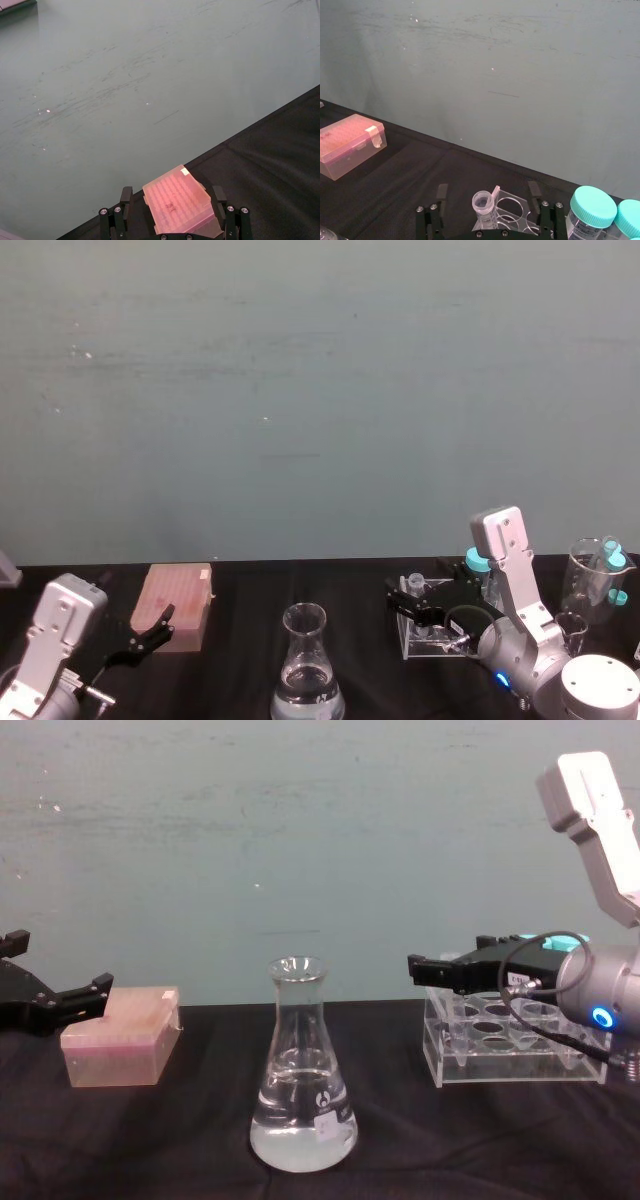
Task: Pour the liquid from the test tube into the beaker using one hand.
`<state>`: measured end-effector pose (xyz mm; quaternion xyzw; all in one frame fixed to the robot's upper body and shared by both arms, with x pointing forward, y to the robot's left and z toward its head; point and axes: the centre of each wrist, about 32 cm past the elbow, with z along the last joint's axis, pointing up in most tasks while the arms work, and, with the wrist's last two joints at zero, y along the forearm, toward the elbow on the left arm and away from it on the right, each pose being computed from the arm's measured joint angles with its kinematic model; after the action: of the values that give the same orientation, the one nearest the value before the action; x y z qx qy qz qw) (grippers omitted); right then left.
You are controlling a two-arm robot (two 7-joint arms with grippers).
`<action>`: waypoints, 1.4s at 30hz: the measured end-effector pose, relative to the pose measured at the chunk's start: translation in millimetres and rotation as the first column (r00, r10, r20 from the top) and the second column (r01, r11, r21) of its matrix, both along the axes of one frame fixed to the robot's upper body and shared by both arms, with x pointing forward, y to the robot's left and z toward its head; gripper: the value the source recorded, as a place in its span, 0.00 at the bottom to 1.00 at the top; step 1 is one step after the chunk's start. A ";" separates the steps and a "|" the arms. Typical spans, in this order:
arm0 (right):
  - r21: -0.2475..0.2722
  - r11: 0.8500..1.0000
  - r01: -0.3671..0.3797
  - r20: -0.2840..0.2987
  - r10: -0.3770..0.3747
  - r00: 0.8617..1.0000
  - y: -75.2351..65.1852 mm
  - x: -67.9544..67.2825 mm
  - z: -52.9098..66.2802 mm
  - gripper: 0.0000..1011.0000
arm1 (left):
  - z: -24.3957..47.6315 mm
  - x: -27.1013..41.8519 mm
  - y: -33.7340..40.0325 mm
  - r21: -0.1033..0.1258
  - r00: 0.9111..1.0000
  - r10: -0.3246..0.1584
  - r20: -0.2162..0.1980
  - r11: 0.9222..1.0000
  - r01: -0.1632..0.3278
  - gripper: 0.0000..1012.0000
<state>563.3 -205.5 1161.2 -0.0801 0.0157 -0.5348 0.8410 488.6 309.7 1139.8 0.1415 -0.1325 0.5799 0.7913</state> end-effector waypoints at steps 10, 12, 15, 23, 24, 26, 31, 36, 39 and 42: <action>0.000 1.000 0.000 0.000 0.000 1.000 0.1 0.0 0.0 0.99 | 0.0 0.0 0.0 0.000 1.000 0.000 0.000 1.000 0.000 0.99; 0.000 1.000 0.000 0.000 0.000 1.000 0.0 0.0 0.0 0.99 | 0.0 0.0 0.0 0.000 1.000 0.000 0.000 1.000 0.000 0.99; 0.000 1.000 0.000 0.000 0.000 1.000 0.0 0.0 0.0 0.99 | 0.0 0.0 0.0 0.000 1.000 0.000 0.000 1.000 0.000 0.99; -0.011 1.000 -0.004 0.027 0.004 1.000 -2.0 -3.1 -2.8 0.99 | 0.0 0.0 0.0 0.000 1.000 0.000 0.000 1.000 0.000 0.99; -0.011 1.000 -0.004 0.031 0.005 1.000 -2.2 -3.7 -2.8 0.99 | 0.0 0.0 0.0 0.000 1.000 0.000 0.000 1.000 0.000 0.99; -0.014 1.000 -0.007 0.041 0.007 0.999 -2.6 -5.9 -3.3 0.99 | 0.0 0.0 0.0 0.000 1.000 0.000 0.000 1.000 0.000 0.99; -0.017 1.000 -0.013 0.068 0.014 0.998 -3.6 -12.4 -3.8 0.99 | 0.0 0.0 0.0 0.000 1.000 0.000 0.000 1.000 0.000 0.99; -0.031 1.000 0.003 0.095 0.000 0.995 -6.7 -24.4 -5.4 0.99 | 0.0 0.0 0.0 0.000 1.000 0.000 0.000 1.000 0.000 0.99; -0.041 0.999 0.026 0.096 -0.022 0.995 -10.6 -32.0 -9.0 0.99 | 0.0 0.0 0.0 0.000 1.000 0.000 0.000 1.000 0.000 0.99; -0.052 0.997 0.054 0.095 -0.049 0.994 -14.6 -38.6 -12.9 0.99 | 0.0 0.0 0.0 0.000 1.000 0.000 0.000 1.000 0.000 0.99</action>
<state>524.7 -220.1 1148.3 -0.0773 -0.0365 -0.5597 0.8243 488.6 309.7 1139.8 0.1415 -0.1324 0.5799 0.7913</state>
